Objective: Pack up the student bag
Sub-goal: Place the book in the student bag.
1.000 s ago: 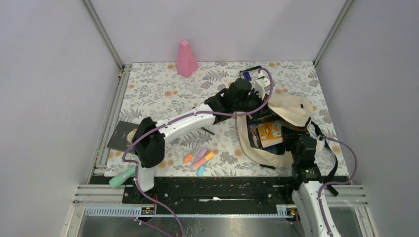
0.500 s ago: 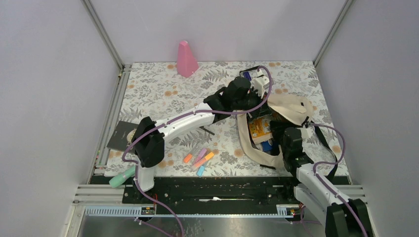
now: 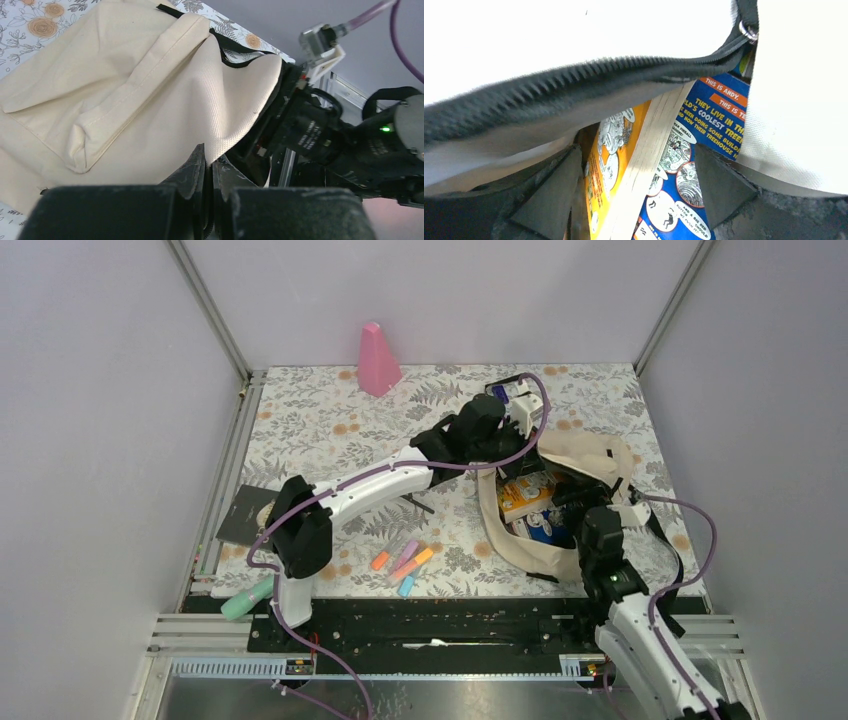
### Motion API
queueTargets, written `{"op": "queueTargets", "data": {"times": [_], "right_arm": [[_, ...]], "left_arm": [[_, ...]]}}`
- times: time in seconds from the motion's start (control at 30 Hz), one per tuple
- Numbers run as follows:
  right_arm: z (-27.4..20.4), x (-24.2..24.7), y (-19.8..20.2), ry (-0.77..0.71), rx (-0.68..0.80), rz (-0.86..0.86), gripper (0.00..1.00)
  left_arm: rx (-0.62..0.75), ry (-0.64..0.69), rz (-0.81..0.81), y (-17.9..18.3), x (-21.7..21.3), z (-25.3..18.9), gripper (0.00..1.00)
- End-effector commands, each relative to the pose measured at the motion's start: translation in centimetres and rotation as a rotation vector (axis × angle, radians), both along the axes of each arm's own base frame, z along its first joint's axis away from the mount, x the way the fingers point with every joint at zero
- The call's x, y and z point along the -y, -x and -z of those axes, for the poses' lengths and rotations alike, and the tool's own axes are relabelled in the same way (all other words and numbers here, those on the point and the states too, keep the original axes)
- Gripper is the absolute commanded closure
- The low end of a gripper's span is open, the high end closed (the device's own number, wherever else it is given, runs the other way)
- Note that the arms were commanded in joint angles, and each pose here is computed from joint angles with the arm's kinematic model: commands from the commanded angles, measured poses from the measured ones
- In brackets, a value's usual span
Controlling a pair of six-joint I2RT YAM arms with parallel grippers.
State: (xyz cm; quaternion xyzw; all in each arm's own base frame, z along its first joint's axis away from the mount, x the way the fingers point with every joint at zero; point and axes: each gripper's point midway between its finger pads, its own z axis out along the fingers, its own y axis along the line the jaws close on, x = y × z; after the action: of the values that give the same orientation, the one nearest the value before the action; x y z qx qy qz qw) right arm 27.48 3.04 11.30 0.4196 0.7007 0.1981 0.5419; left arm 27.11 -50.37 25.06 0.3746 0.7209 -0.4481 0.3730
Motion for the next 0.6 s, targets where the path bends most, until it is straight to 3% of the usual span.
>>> {"op": "queueTargets", "data": {"times": [0.0, 0.23, 0.3, 0.4, 0.57], "right_arm": [[-1.0, 1.9, 1.8, 0.095, -0.022, 0.044, 0.11], [-2.9, 3.0, 5.0, 0.155, 0.005, 0.034, 0.13], [-3.7, 3.6, 6.1, 0.189, 0.011, 0.036, 0.12], [-5.3, 4.1, 7.4, 0.250, 0.039, 0.015, 0.09], [-6.9, 5.1, 9.1, 0.385, 0.027, -0.016, 0.02]], "left_arm": [[0.081, 0.102, 0.010, -0.2, -0.6, -5.1, 1.00], [0.086, 0.096, -0.036, -0.8, -1.7, -4.7, 0.99], [0.084, 0.082, -0.042, -0.9, -2.1, -4.5, 0.85], [0.092, 0.074, -0.061, -0.7, -2.9, -4.8, 0.51], [0.135, 0.000, -0.147, -0.2, -6.7, -4.8, 0.30]]}}
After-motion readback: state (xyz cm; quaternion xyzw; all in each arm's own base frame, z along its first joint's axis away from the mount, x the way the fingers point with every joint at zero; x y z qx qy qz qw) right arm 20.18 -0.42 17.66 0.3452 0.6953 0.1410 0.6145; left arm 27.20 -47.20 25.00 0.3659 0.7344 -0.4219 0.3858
